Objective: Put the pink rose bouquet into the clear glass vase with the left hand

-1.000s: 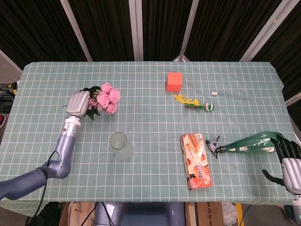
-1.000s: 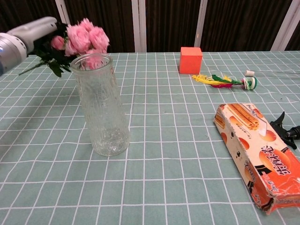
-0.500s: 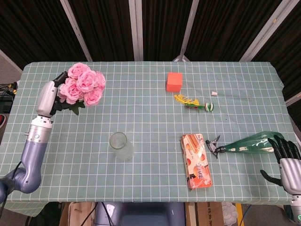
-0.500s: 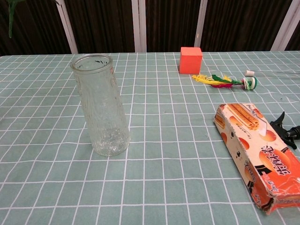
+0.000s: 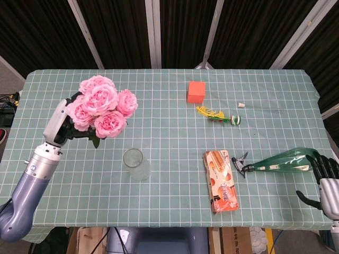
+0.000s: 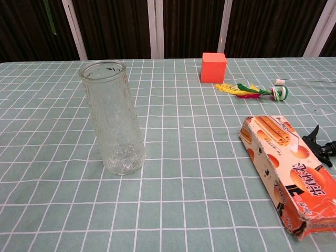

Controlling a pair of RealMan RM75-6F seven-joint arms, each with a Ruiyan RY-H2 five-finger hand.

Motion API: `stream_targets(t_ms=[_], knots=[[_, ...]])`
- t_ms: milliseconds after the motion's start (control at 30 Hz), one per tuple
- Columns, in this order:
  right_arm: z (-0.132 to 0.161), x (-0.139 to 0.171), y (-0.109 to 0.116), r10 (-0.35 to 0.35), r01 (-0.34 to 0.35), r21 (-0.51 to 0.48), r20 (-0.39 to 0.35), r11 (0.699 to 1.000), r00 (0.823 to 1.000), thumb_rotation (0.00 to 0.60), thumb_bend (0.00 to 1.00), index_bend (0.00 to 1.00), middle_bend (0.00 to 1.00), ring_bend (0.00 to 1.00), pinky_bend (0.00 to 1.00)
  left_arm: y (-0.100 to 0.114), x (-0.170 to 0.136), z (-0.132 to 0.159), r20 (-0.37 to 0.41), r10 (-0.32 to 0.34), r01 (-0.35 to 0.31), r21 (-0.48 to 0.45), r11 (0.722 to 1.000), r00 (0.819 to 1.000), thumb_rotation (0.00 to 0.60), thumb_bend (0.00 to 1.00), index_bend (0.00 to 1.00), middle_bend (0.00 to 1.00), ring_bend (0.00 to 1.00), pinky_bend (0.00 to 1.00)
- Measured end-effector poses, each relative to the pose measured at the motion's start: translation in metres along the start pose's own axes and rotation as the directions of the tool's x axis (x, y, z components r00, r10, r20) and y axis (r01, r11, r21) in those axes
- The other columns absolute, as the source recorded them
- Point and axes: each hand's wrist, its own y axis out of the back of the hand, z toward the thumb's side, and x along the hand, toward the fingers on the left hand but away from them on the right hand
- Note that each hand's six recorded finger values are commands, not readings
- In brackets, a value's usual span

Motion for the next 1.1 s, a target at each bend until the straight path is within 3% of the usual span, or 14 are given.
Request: stream_targets(t_ms=[400, 933, 1100], knots=[[0.0, -0.001, -0.001, 0.0, 0.0, 0.0, -0.005, 1.0, 1.0, 0.6, 0.21, 0.11, 0.05, 0.03, 0.0, -0.038, -0.007, 0.044, 0.055, -0.118, 0.121, -0.066, 0.99, 0.992, 0.6, 0.48, 0.28, 0.34, 0.31, 0.39], [0.001, -0.001, 0.0, -0.007, 0.007, 0.0, -0.006, 1.0, 1.0, 0.6, 0.21, 0.11, 0.05, 0.03, 0.0, -0.058, -0.015, 0.036, 0.002, -0.208, 0.205, -0.167, 0.964, 0.978, 0.6, 0.48, 0.27, 0.34, 0.31, 0.39], [-0.001, -0.001, 0.001, -0.009, 0.009, -0.003, -0.003, 1.0, 1.0, 0.6, 0.21, 0.11, 0.05, 0.03, 0.0, -0.061, -0.018, 0.029, -0.014, -0.222, 0.218, -0.14, 0.966, 0.975, 0.6, 0.48, 0.27, 0.34, 0.31, 0.39]])
